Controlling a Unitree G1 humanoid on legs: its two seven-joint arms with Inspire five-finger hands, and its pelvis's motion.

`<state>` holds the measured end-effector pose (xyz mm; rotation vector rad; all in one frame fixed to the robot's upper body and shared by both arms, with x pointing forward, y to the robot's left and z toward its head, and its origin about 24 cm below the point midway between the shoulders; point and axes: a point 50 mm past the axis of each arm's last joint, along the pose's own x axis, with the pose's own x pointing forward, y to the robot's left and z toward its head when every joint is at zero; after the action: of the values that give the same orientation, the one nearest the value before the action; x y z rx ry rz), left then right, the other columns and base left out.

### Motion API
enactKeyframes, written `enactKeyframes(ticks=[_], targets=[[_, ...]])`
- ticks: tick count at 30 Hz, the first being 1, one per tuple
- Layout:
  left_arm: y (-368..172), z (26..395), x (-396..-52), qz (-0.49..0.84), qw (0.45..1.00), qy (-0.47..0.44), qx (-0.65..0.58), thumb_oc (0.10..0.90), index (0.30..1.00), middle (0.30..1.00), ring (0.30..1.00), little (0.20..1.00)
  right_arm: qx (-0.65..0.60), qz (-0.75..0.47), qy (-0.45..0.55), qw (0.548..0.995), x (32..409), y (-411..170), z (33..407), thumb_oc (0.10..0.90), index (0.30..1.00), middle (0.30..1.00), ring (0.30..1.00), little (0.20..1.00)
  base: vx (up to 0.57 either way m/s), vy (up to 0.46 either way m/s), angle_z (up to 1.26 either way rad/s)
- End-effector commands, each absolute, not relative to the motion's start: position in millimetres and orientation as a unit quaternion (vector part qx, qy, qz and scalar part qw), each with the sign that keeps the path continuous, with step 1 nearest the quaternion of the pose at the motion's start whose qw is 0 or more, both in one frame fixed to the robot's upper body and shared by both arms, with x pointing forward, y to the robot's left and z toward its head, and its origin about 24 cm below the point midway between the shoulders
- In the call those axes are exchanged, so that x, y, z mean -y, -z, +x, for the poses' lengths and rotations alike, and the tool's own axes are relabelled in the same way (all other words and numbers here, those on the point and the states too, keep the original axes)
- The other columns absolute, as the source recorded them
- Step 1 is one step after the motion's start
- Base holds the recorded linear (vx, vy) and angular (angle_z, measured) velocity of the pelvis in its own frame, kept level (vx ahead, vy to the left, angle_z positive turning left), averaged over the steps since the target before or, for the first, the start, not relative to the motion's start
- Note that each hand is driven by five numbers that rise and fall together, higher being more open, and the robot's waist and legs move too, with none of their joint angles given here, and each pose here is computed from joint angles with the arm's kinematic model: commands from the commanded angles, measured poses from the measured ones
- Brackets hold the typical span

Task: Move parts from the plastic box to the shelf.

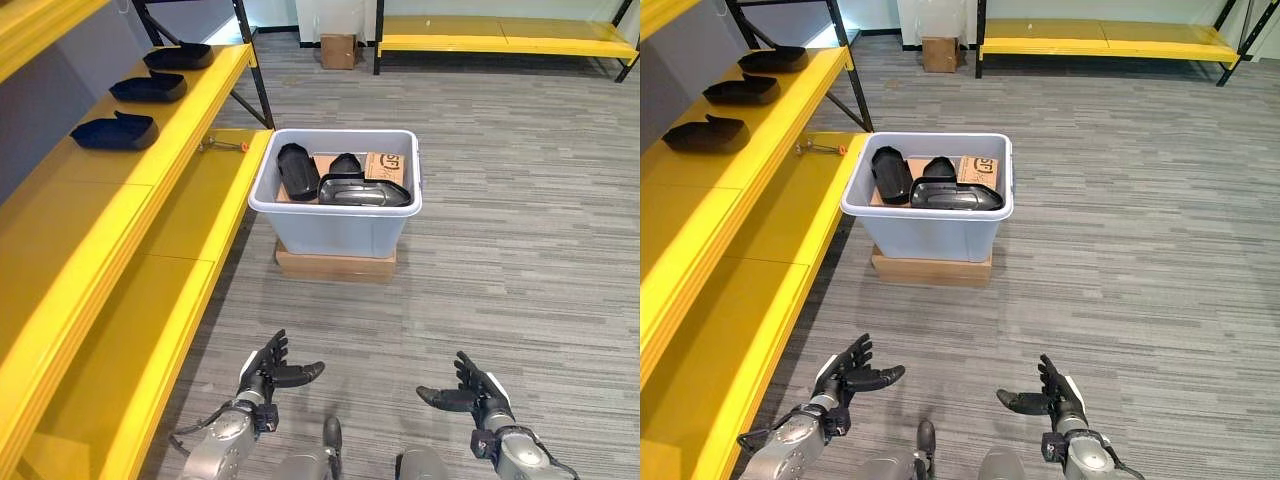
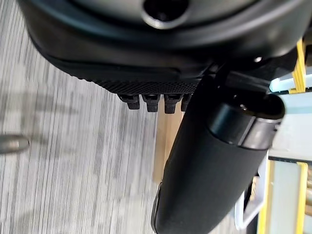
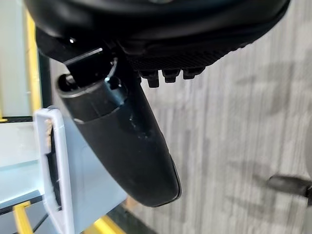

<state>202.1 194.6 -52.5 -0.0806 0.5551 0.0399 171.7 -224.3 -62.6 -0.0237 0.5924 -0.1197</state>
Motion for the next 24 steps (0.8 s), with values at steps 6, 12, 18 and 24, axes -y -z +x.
enactKeyframes(ticks=[6, 12, 18, 24], targets=[[20, 219, -197, -0.05, 0.982, -0.006, -0.184, 0.9, 1.0, 1.0, 1.0, 1.0, -0.23, -0.029, 0.078, 0.97, 241, 40, 183, 0.9, 1.0, 1.0, 1.0, 1.0, 0.36, -0.028, 0.2], [23, 216, -188, -0.062, 0.981, 0.011, -0.186, 0.9, 1.0, 1.0, 1.0, 1.0, -0.238, -0.038, 0.07, 0.968, 245, 42, 182, 0.9, 1.0, 1.0, 1.0, 1.0, 0.28, -0.122, 0.15], [23, 217, -183, -0.068, 0.98, 0.017, -0.186, 0.9, 1.0, 1.0, 1.0, 1.0, -0.242, -0.04, 0.072, 0.967, 249, 42, 180, 0.9, 1.0, 1.0, 1.0, 1.0, 0.25, -0.168, 0.14], [19, 220, -181, -0.09, 0.98, 0.011, -0.176, 0.9, 1.0, 1.0, 1.0, 1.0, -0.232, -0.045, 0.079, 0.969, 257, 37, 182, 0.9, 1.0, 1.0, 1.0, 1.0, 0.11, -0.164, 0.04]])
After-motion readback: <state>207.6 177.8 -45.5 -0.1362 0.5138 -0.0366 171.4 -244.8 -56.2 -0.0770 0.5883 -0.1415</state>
